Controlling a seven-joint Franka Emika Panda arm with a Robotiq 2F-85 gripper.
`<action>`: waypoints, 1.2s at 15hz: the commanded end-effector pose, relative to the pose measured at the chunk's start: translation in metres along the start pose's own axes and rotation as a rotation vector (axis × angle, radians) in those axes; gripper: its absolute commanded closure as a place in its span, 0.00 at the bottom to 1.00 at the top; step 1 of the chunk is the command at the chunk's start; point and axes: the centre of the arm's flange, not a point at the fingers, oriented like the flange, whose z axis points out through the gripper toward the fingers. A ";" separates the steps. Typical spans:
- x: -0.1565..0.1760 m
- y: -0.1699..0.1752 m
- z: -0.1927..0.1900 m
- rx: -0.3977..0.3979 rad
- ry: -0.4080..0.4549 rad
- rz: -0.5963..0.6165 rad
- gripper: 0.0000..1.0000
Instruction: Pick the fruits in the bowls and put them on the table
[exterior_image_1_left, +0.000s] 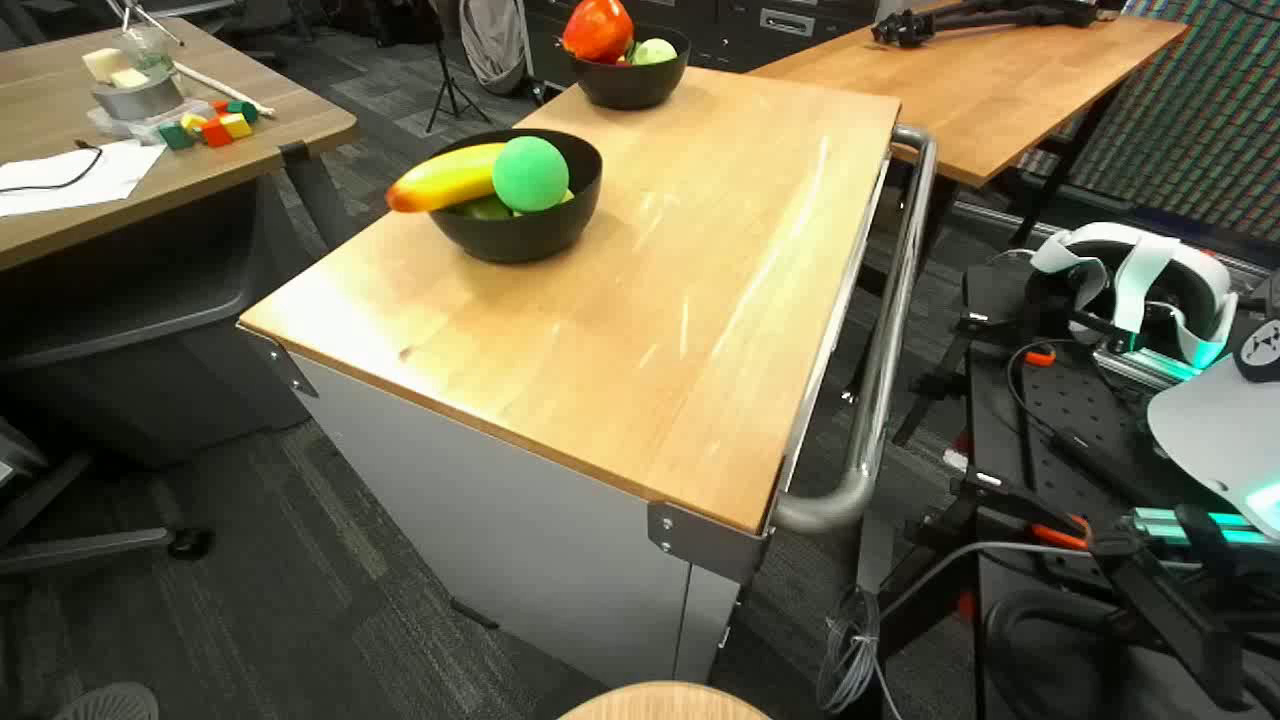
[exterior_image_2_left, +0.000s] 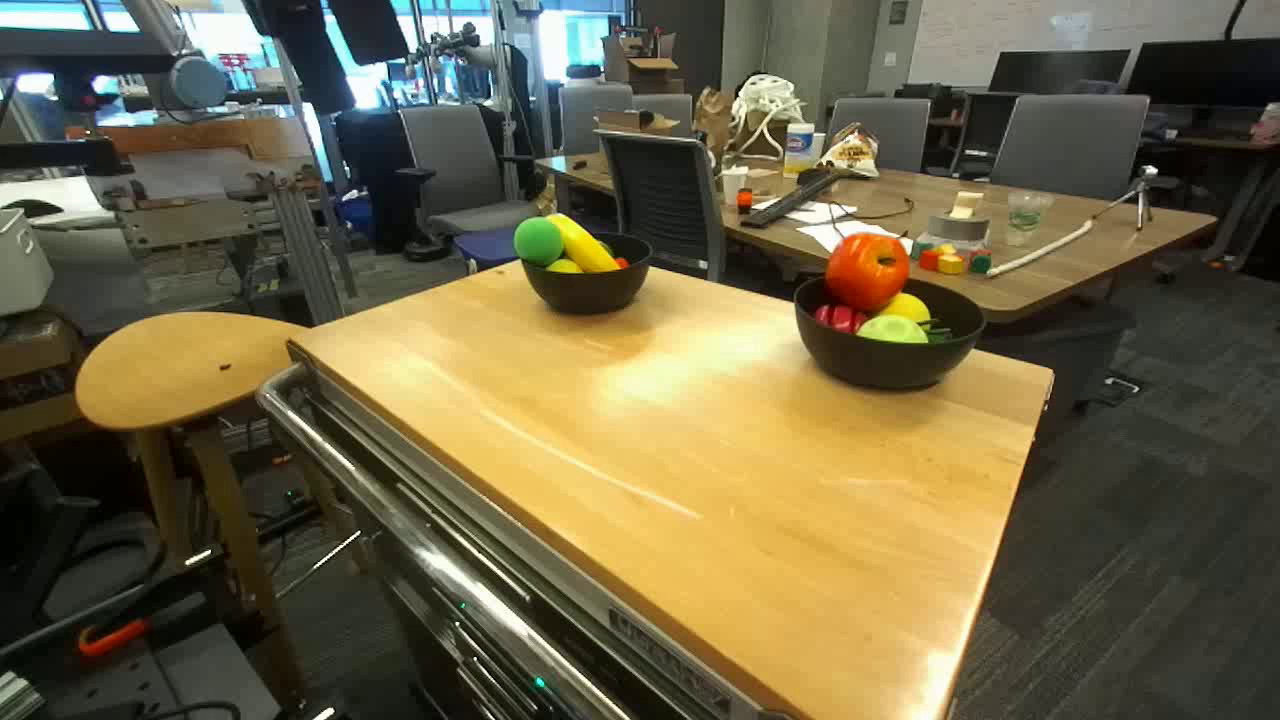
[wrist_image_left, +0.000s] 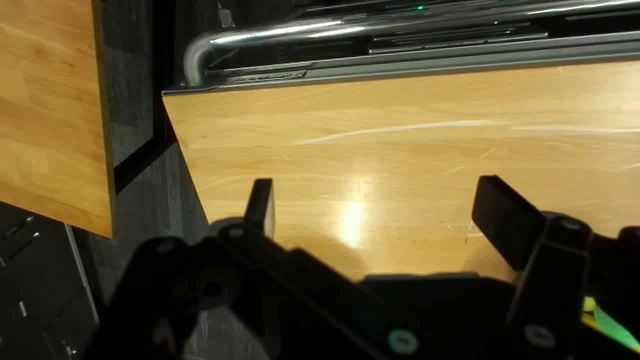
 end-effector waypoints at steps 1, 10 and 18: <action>0.001 0.001 -0.002 0.000 0.005 0.001 0.00; 0.066 -0.076 -0.017 0.253 0.011 0.018 0.00; 0.100 -0.179 -0.008 0.301 -0.100 -0.050 0.00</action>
